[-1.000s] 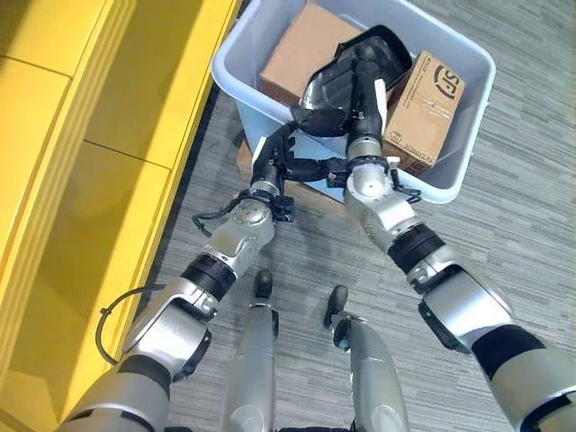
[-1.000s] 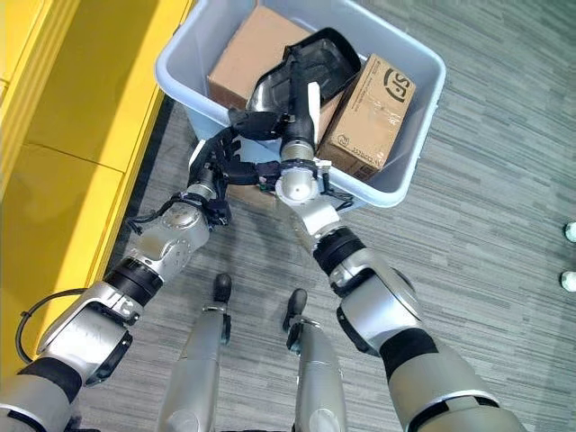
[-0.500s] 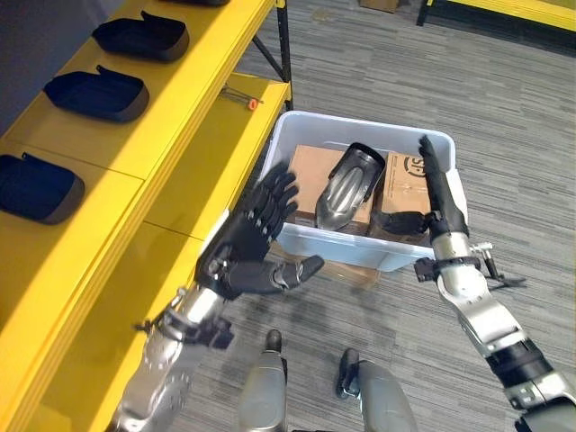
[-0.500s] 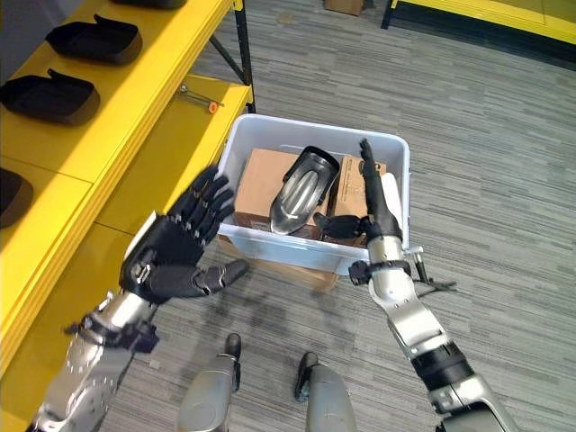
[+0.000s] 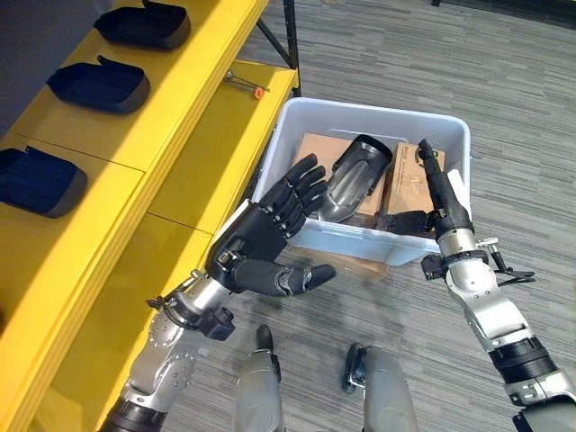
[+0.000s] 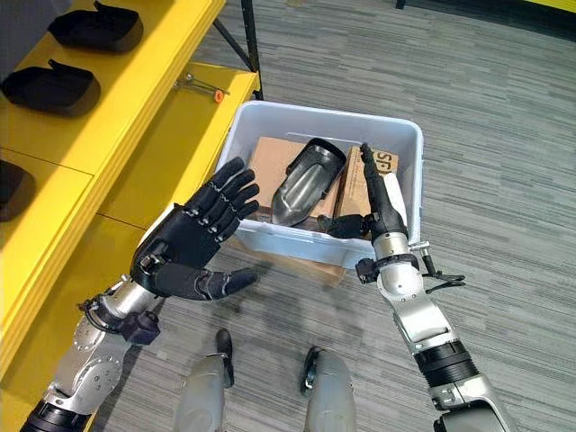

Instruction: Move parts from the plastic box to the shelf.

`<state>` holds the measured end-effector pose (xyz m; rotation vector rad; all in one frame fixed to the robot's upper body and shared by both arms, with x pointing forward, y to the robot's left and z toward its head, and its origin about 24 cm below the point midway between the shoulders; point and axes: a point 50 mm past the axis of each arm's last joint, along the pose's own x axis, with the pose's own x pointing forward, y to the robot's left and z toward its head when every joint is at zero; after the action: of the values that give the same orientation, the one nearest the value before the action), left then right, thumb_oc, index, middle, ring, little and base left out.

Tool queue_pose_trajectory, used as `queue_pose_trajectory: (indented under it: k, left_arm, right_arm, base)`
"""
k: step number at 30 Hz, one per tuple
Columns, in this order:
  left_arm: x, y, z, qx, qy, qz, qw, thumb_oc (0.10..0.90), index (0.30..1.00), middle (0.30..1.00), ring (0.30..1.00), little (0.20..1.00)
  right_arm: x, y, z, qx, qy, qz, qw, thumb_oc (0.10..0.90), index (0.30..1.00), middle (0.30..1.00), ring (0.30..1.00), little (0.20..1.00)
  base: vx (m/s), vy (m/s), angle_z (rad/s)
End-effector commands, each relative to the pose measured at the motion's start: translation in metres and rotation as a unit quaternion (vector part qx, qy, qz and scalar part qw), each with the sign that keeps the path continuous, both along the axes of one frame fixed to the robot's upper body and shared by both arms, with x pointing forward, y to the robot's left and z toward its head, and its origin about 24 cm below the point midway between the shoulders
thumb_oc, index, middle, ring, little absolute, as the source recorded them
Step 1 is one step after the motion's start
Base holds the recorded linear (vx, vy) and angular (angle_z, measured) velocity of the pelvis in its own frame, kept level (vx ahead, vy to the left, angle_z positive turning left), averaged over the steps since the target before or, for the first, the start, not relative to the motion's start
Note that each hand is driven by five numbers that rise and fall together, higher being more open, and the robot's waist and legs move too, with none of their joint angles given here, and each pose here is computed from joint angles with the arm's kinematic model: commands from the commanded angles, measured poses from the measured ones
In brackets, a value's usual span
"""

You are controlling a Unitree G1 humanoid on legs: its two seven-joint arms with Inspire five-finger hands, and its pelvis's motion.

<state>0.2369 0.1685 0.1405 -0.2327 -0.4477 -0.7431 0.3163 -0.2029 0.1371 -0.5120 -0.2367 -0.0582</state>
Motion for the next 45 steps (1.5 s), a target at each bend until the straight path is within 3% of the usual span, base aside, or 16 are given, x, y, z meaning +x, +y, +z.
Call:
queue_pose_trajectory:
  k: [1, 9, 14, 18, 20, 21, 26, 32, 45]
  left_arm:
    - [-0.018, -0.005, 0.025, -0.058, -0.088, -0.033, 0.994, 0.900, 1.000, 1.000, 1.000, 1.000]
    - [-0.012, -0.004, 0.024, -0.073, -0.063, -0.059, 0.994, 0.900, 1.000, 1.000, 1.000, 1.000]
    - [-0.008, -0.011, 0.027, -0.071, -0.068, -0.079, 0.992, 0.900, 1.000, 1.000, 1.000, 1.000]
    - [-0.015, -0.004, 0.020, -0.060, -0.062, -0.070, 0.994, 0.900, 1.000, 1.000, 1.000, 1.000]
    - [-0.021, 0.005, 0.014, -0.049, -0.055, -0.051, 0.996, 0.900, 1.000, 1.000, 1.000, 1.000]
    - [-0.020, 0.005, 0.014, -0.042, -0.059, -0.050, 0.996, 0.900, 1.000, 1.000, 1.000, 1.000]
    - [-0.009, 0.001, 0.024, -0.042, -0.070, -0.080, 0.993, 0.900, 1.000, 1.000, 1.000, 1.000]
    - [-0.011, -0.002, 0.023, -0.045, -0.060, -0.081, 0.994, 0.900, 1.000, 1.000, 1.000, 1.000]
    - [-0.007, -0.003, 0.041, -0.050, -0.101, -0.093, 0.989, 0.900, 1.000, 1.000, 1.000, 1.000]
  right_arm:
    - [-0.001, 0.005, 0.053, -0.037, -0.138, 0.024, 0.989, 0.900, 1.000, 1.000, 1.000, 1.000]
    - [-0.010, -0.003, 0.071, -0.185, -0.183, -0.001, 0.966, 0.900, 1.000, 1.000, 1.000, 1.000]
    - [-0.012, 0.004, 0.094, -0.294, -0.258, -0.007, 0.920, 0.900, 1.000, 1.000, 1.000, 1.000]
    - [-0.010, 0.007, 0.096, -0.248, -0.235, 0.019, 0.940, 0.900, 1.000, 1.000, 1.000, 1.000]
    - [-0.011, 0.007, 0.082, -0.151, -0.192, 0.046, 0.969, 0.900, 1.000, 1.000, 1.000, 1.000]
    - [-0.012, 0.006, 0.079, -0.152, -0.194, 0.044, 0.968, 0.900, 1.000, 1.000, 1.000, 1.000]
    - [-0.006, 0.006, 0.079, -0.230, -0.227, 0.006, 0.946, 0.900, 1.000, 1.000, 1.000, 1.000]
    - [-0.001, 0.007, 0.086, -0.264, -0.219, 0.008, 0.939, 0.900, 1.000, 1.000, 1.000, 1.000]
    - [-0.003, -0.012, 0.105, -0.338, -0.199, 0.006, 0.920, 0.900, 1.000, 1.000, 1.000, 1.000]
  base:
    - [0.04, 0.007, 0.01]
    - [0.08, -0.037, 0.06]
    - [0.15, 0.098, 0.64]
    - [0.33, 0.221, -0.31]
    - [0.48, 0.379, -0.57]
    - [0.37, 0.318, -0.97]
    - [0.17, 0.247, -0.22]
    - [0.17, 0.221, -0.07]
    - [0.06, -0.303, 0.21]
